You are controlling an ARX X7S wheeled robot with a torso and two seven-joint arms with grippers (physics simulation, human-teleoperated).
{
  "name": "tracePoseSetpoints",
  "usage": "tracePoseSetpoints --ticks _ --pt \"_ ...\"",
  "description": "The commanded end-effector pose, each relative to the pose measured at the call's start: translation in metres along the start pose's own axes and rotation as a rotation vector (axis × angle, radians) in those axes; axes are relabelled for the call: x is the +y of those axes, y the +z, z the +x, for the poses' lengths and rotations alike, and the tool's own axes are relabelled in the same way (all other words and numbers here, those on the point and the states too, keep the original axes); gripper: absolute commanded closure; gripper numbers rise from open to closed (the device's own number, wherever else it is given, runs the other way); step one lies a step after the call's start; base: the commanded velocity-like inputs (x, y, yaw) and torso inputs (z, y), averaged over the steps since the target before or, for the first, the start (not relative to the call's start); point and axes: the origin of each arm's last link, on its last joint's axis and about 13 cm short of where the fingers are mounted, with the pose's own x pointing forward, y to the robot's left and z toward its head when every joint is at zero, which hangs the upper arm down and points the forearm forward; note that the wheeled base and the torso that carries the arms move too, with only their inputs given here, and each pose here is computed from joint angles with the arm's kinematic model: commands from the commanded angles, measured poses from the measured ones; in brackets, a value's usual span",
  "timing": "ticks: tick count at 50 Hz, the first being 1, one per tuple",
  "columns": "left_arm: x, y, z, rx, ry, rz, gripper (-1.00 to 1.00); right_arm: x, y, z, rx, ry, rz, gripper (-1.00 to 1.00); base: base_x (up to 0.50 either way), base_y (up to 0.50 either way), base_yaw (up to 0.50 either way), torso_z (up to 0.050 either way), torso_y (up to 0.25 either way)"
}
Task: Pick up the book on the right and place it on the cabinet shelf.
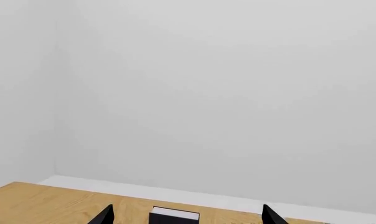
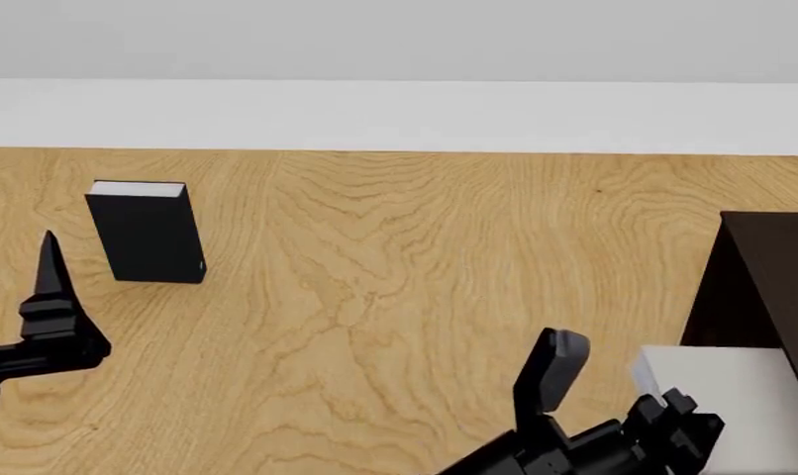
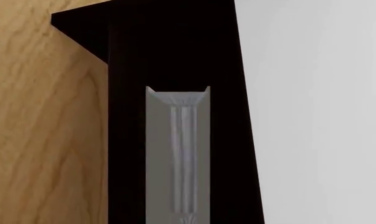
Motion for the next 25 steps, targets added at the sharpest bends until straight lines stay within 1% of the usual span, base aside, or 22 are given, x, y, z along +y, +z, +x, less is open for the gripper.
tracePoseSetpoints --ticks 1,25 --pt "-0.001 -0.001 0.0 0.002 -0.001 0.005 -1.0 -0.006 -0.009 0.016 -0.033 -0.151 -0.106 1.0 0.0 0.0 0.0 0.0 0.0" --pt "-0.004 -0.005 0.001 0.009 -0.012 0.019 -1.0 -0.001 -0.021 0.025 -0.03 -0.166 -0.16 1.0 0.0 0.0 0.0 0.0 0.001"
